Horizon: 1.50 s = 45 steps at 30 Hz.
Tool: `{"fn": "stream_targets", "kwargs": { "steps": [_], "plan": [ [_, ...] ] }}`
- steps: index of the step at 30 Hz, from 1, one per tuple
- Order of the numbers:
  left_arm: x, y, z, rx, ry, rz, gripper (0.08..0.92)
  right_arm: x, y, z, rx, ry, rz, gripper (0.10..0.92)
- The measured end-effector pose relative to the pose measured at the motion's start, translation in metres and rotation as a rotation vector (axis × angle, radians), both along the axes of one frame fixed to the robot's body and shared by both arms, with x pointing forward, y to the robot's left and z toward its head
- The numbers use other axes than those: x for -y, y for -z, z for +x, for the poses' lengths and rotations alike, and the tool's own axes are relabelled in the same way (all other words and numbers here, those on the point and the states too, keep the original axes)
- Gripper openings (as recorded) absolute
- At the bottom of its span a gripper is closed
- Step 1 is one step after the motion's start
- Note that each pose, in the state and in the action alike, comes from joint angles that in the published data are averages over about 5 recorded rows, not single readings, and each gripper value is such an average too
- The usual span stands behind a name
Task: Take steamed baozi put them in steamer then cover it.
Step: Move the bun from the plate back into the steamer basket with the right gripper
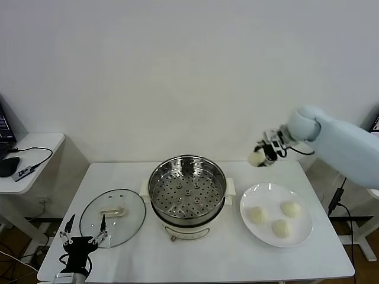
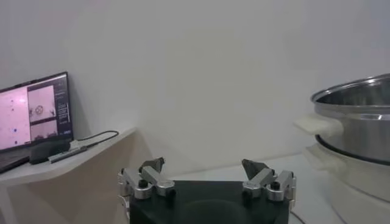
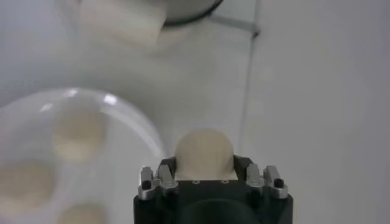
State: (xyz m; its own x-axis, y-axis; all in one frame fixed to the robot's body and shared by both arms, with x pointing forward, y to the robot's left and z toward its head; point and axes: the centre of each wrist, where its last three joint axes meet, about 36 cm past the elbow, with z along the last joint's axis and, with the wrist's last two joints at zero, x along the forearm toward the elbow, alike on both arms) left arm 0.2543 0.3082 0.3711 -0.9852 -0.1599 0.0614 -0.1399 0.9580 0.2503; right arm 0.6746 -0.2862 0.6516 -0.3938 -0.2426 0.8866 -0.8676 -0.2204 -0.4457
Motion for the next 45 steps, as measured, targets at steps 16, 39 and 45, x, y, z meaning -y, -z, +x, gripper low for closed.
{"fn": "stream_targets", "kwargs": {
  "steps": [16, 39, 45],
  "plan": [
    [-0.004, 0.002, -0.005, -0.003, -0.024, 0.000, 0.823, -0.156, -0.010, -0.001, 0.024, -0.374, -0.009, 0.600],
    [-0.004, 0.009, -0.005, -0.008, -0.039, -0.007, 0.823, -0.235, 0.076, 0.013, 0.094, -0.901, -0.226, 0.620],
    [-0.004, 0.009, -0.005, -0.008, -0.039, -0.007, 0.823, -0.234, 0.083, 0.020, 0.102, -0.939, -0.239, 0.758]
  ]
}}
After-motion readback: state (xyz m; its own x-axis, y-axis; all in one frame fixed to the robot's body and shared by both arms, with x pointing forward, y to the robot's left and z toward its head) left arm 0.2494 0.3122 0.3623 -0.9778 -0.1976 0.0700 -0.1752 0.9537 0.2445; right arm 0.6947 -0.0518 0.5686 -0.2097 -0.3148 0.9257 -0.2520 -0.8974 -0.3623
